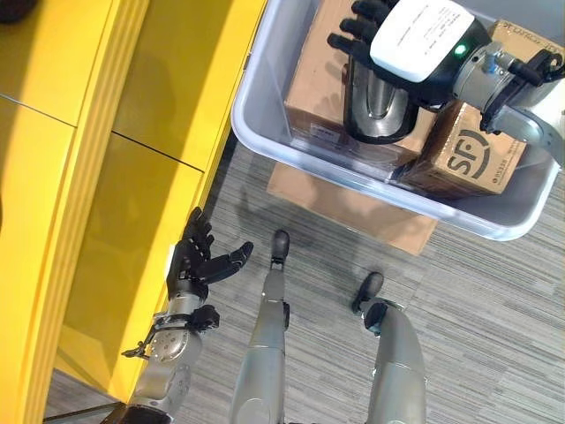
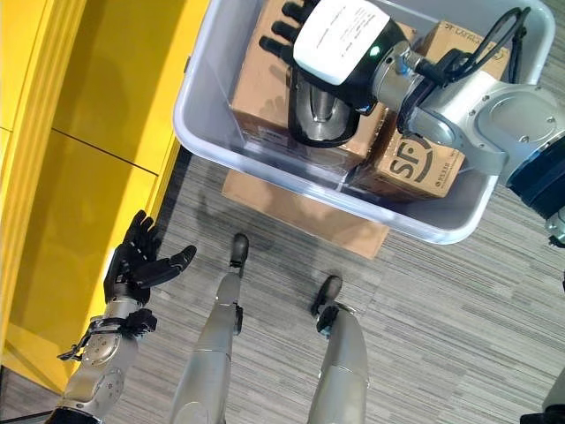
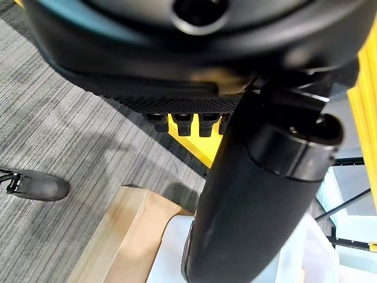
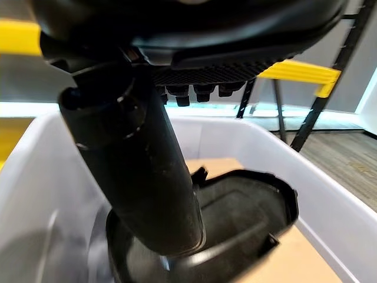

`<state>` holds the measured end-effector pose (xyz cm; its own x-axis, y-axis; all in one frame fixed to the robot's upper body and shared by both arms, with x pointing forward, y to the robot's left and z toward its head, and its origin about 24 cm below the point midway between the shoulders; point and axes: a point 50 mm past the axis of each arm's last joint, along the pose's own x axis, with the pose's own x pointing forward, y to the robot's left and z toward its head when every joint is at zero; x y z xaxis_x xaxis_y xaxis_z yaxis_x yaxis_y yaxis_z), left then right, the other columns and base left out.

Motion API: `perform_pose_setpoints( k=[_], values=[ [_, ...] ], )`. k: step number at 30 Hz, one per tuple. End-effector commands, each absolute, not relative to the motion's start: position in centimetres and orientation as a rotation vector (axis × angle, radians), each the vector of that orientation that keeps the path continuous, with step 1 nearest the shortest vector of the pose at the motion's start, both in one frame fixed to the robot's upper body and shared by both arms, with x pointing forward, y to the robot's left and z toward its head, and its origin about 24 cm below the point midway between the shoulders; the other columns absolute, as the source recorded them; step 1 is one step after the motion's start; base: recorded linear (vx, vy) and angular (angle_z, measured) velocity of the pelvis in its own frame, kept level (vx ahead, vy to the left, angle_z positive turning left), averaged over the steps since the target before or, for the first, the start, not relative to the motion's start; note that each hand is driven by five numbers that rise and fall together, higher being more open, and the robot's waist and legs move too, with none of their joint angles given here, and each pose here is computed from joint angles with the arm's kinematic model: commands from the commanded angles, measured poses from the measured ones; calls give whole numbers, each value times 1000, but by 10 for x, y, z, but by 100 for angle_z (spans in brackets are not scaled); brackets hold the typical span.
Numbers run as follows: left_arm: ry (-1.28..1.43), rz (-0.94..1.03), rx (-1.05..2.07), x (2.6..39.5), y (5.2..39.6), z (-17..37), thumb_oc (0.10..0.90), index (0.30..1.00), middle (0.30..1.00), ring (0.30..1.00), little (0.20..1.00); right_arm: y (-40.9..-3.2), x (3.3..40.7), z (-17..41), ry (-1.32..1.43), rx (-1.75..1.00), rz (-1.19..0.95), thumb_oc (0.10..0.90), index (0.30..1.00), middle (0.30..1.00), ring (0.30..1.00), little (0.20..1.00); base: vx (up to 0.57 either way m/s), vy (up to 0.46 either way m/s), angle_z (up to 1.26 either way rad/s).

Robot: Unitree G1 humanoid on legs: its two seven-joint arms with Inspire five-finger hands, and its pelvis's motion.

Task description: Move parts from the plastic box to the shelf.

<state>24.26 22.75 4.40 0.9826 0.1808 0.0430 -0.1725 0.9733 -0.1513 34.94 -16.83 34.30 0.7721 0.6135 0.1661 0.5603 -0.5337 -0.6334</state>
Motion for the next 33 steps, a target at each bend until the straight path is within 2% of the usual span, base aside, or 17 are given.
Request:
perform_pose_setpoints(
  k=[1, 13, 33],
  values=[
    [-208, 193, -61, 237, 253, 77, 900, 1000, 1000, 1000, 1000, -175, 322, 407, -981, -2345, -160, 900, 1000, 1000, 1000, 1000, -1, -30, -3],
    [-195, 193, -3, 234, 264, 78, 900, 1000, 1000, 1000, 1000, -204, 337, 382, -798, -2481, -108, 900, 1000, 1000, 1000, 1000, 14, -11, 1],
    [-196, 163, 32, 236, 263, 80, 900, 1000, 1000, 1000, 1000, -256, 350, 381, -549, -2532, -283, 900, 1000, 1000, 1000, 1000, 7, -12, 1]
  ],
)
